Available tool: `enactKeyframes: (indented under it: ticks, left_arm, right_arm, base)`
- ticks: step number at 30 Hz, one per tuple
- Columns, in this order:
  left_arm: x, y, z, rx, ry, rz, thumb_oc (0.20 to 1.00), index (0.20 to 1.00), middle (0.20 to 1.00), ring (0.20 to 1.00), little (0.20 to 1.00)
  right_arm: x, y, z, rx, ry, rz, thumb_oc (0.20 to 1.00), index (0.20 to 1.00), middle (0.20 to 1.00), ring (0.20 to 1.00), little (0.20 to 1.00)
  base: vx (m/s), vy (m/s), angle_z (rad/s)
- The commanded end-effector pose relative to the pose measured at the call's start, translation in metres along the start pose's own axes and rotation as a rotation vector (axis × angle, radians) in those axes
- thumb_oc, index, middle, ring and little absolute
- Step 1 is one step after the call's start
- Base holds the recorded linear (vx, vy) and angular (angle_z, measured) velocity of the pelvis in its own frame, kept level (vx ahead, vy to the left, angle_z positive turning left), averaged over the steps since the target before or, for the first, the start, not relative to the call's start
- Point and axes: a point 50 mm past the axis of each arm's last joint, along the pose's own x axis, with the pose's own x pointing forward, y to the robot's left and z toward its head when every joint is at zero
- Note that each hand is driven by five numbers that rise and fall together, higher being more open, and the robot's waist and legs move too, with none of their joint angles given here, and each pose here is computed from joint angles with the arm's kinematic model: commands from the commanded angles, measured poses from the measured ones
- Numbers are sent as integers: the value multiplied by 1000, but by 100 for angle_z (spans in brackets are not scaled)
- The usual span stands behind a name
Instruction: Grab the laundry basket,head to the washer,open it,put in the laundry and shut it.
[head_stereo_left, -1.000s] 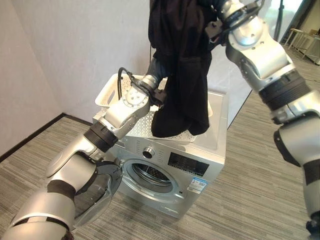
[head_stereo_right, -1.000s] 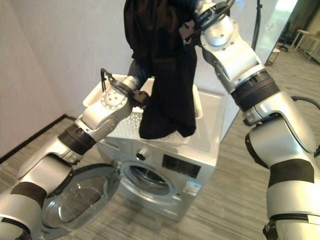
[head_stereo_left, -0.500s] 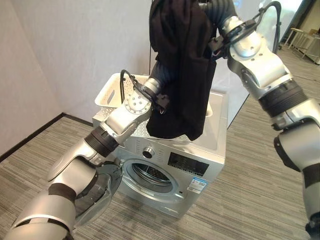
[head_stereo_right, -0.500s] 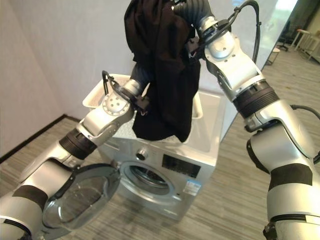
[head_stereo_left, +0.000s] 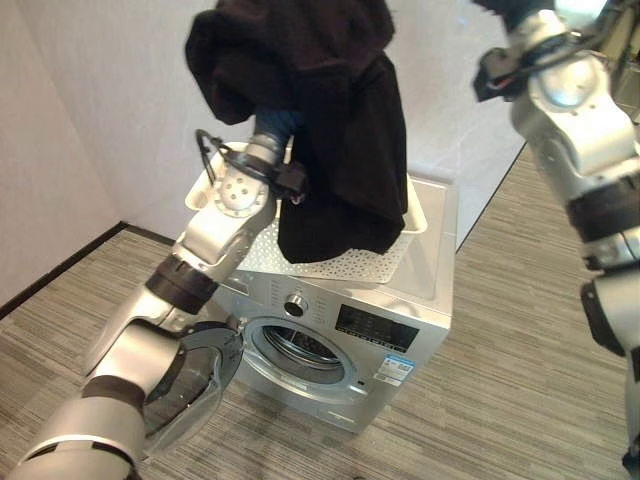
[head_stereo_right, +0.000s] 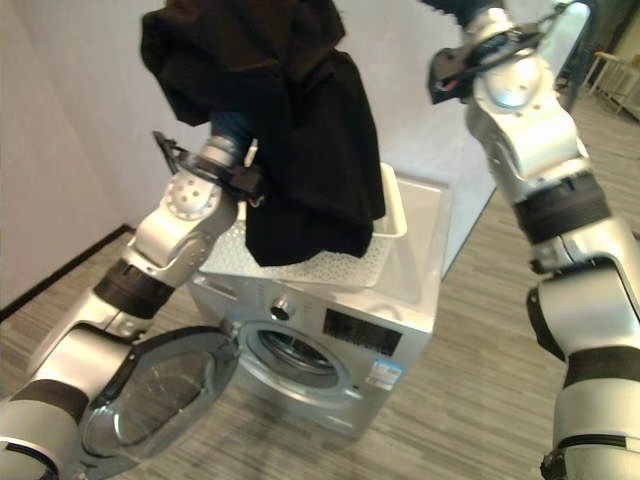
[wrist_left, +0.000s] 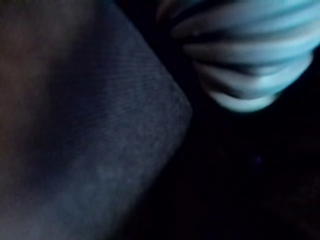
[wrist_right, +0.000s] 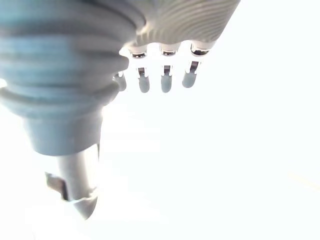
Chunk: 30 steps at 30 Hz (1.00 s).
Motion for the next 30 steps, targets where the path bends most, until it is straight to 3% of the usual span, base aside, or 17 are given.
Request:
enactKeyframes:
  ticks: [1,5,8,9,13,24,30]
  left_arm:
    - [8,17,44,121,-207,29,200,200,200,200,200]
    - [-36,58,52,208,-226,151,200,200,200,200,200]
    - [-46,65,52,231,-224,182,200,200,200,200,200]
    - [-70,82,56,298,-228,263,200,200,200,200,200]
    - [-117,104,56,389,-187,387,200,200,200,200,200]
    - [-189,101,51,551,6,381,200,200,200,200,200]
    - [-226,106,62,666,76,463,200,200,200,200,200]
  right_arm:
    - [-16,-49,13,-232,-66,-133,1000,1000,1000,1000,1000]
    - [-79,-86,-15,-429,44,-204,1000,1000,1000,1000,1000]
    - [-96,-94,-21,-454,80,-230,1000,1000,1000,1000,1000]
    - [-128,-107,-33,-518,158,-266,1000,1000,1000,1000,1000]
    - [-184,-121,-50,-537,294,-345,1000,1000,1000,1000,1000]
    - [-276,-112,-69,-537,551,-347,1000,1000,1000,1000,1000]
    - [-369,-118,-103,-589,973,-430,1000,1000,1000,1000,1000]
  base:
    - [29,11,-8]
    - [17,6,-2]
    - [27,11,-7]
    - [6,7,-5]
    - [22,5,-8]
    - [11,-1,-2]
    - [6,3,0]
